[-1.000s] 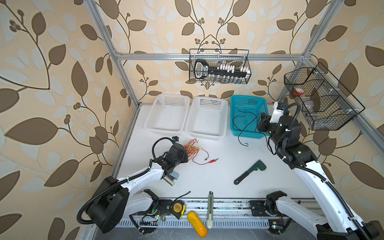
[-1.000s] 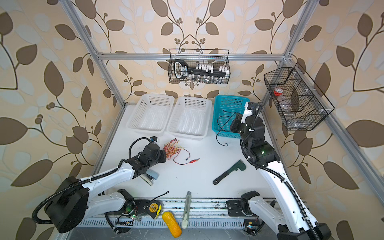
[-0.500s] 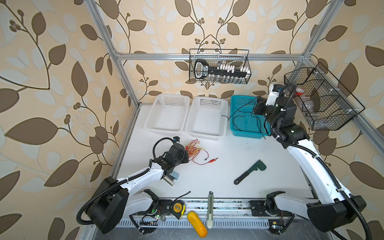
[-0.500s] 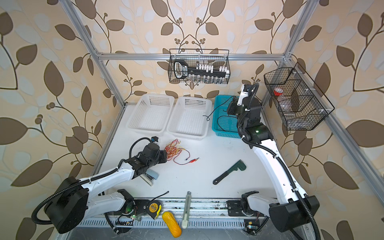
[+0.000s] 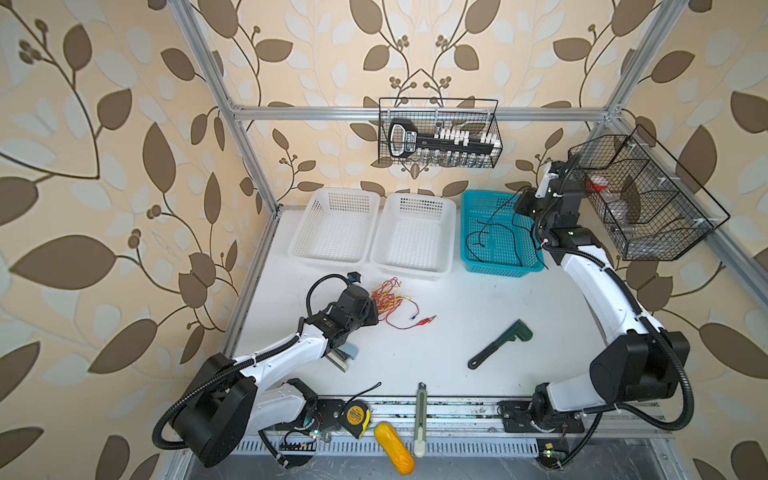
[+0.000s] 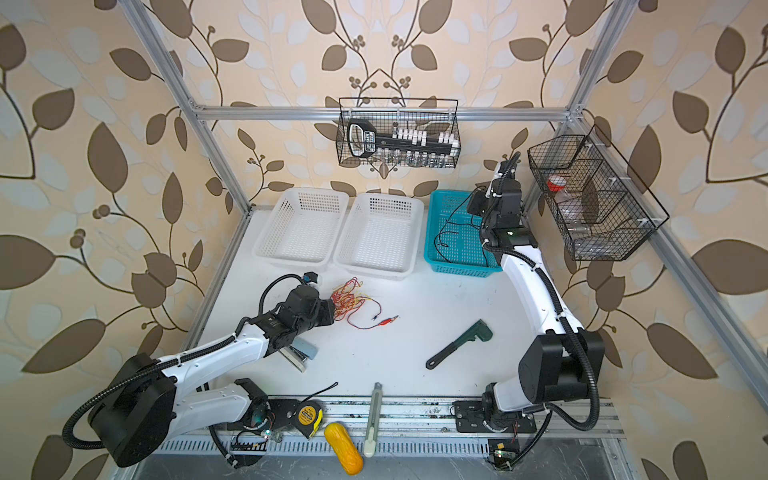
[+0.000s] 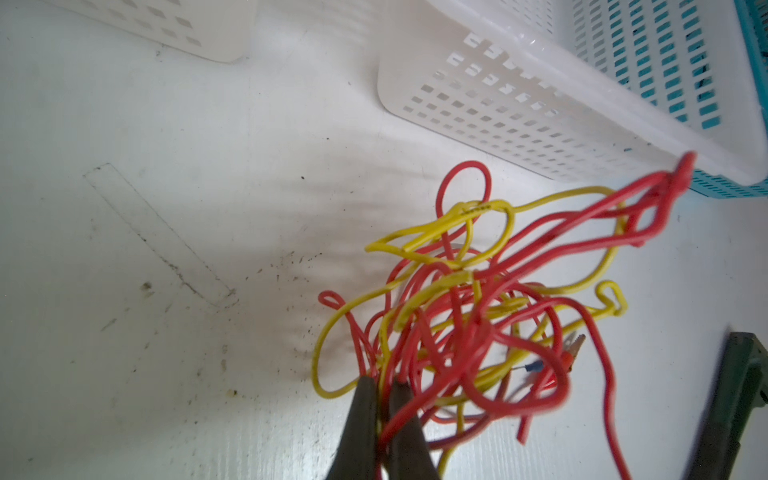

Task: Untangle the cables
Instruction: 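Lower the black wire into the teal basket and open the right gripper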

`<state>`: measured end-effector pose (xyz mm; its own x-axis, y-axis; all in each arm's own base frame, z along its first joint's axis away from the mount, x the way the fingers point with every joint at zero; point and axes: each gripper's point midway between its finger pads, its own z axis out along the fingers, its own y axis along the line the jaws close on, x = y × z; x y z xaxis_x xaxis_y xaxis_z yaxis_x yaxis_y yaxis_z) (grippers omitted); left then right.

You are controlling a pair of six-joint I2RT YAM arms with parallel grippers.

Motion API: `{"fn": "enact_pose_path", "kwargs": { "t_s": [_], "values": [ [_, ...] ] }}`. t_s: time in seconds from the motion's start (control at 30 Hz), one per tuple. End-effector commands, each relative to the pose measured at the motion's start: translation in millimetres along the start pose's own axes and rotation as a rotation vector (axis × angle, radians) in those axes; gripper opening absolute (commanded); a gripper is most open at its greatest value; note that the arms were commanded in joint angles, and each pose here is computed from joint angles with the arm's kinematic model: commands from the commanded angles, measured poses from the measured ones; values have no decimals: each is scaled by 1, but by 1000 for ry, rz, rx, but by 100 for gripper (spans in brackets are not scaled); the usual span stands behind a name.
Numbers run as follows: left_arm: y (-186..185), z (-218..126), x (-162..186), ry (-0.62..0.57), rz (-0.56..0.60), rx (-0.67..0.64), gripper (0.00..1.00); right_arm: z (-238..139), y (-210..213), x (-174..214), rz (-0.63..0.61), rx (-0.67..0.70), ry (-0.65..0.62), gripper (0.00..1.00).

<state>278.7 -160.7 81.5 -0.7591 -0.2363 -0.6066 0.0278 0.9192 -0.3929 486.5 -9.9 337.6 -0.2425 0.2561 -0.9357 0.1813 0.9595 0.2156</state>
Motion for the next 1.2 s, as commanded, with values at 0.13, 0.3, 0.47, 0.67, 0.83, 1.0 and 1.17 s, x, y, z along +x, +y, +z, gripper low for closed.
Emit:
{"fn": "enact_pose_path", "kwargs": {
  "t_s": [0.13, 0.3, 0.47, 0.67, 0.83, 1.0, 1.17],
  "values": [
    [-19, -2, -21, -40, 7, 51, 0, 40, -8, 77, 2, -6, 156, 0],
    [-19, 0, -20, -34, 10, 50, 0, 57, -13, 120, 5, -10, 244, 0],
    [-19, 3, -18, -29, 13, 52, 0, 79, 3, 157, 24, -92, 333, 0],
    [-20, 3, -17, -26, 7, 58, 0, 95, 18, 197, -23, -96, 417, 0],
    [-17, 0, -18, -35, 12, 49, 0, 105, 9, 225, -37, -50, 483, 0],
    [-14, -2, -16, -40, 13, 43, 0, 99, 1, 225, -40, -25, 475, 17],
    [-14, -2, -16, -42, 9, 45, 0, 89, -2, 204, -44, -24, 434, 45]
  ]
}}
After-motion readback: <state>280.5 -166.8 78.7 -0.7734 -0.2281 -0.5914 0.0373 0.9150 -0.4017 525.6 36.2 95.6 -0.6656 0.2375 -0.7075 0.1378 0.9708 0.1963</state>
